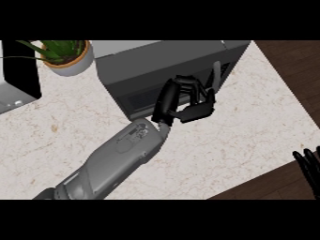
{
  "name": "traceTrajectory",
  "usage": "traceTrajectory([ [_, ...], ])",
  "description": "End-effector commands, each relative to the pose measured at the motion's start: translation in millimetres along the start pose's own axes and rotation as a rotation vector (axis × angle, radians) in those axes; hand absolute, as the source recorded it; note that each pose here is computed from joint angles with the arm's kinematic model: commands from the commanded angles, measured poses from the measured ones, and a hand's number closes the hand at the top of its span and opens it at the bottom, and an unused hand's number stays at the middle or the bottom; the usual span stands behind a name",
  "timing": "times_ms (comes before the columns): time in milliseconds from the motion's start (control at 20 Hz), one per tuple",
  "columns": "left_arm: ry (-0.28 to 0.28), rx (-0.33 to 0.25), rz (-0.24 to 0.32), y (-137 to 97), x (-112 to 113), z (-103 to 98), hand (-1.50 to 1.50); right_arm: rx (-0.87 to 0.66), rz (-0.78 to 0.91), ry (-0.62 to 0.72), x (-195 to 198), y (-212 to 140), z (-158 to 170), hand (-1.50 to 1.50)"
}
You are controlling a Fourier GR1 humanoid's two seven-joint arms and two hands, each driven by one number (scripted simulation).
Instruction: Pick up the milk, place it into the microwave and close the microwave
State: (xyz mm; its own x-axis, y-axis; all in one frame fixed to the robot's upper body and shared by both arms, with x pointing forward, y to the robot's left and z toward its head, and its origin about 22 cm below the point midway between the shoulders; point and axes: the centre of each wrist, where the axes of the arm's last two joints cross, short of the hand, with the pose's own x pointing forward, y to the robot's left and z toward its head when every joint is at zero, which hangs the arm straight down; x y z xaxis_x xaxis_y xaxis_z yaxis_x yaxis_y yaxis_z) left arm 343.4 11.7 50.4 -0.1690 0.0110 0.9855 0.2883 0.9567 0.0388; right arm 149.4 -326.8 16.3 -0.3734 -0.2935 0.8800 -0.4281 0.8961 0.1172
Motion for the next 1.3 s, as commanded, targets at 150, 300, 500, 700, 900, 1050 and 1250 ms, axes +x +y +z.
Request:
traceTrajectory([
  [150, -0.043, 0.036, 0.019, 6, 9, -17, 1.5, 0.045, -0.035, -0.038, 12, 0, -7, -1.5],
  [300, -0.04, 0.054, 0.023, 7, 6, -18, 1.5, 0.073, -0.048, -0.031, 17, 1, -8, -1.5],
  [500, -0.066, 0.054, 0.03, 6, 7, -18, 1.5, 0.076, -0.061, -0.039, 21, 2, -11, -1.5],
  [700, -0.074, 0.081, 0.03, 8, 3, -17, 1.5, 0.1, -0.056, -0.055, 27, 2, -15, -1.5],
  [900, -0.075, 0.09, 0.032, 9, 2, -18, 1.5, 0.104, -0.044, -0.077, 34, 0, -19, -1.5],
  [1050, -0.075, 0.103, 0.04, 9, 2, -19, 1.5, 0.107, -0.06, -0.062, 35, 2, -17, -1.5],
  [1250, -0.089, 0.101, 0.033, 9, 0, -18, 1.5, 0.092, -0.117, -0.071, 32, 7, -13, -1.5],
])
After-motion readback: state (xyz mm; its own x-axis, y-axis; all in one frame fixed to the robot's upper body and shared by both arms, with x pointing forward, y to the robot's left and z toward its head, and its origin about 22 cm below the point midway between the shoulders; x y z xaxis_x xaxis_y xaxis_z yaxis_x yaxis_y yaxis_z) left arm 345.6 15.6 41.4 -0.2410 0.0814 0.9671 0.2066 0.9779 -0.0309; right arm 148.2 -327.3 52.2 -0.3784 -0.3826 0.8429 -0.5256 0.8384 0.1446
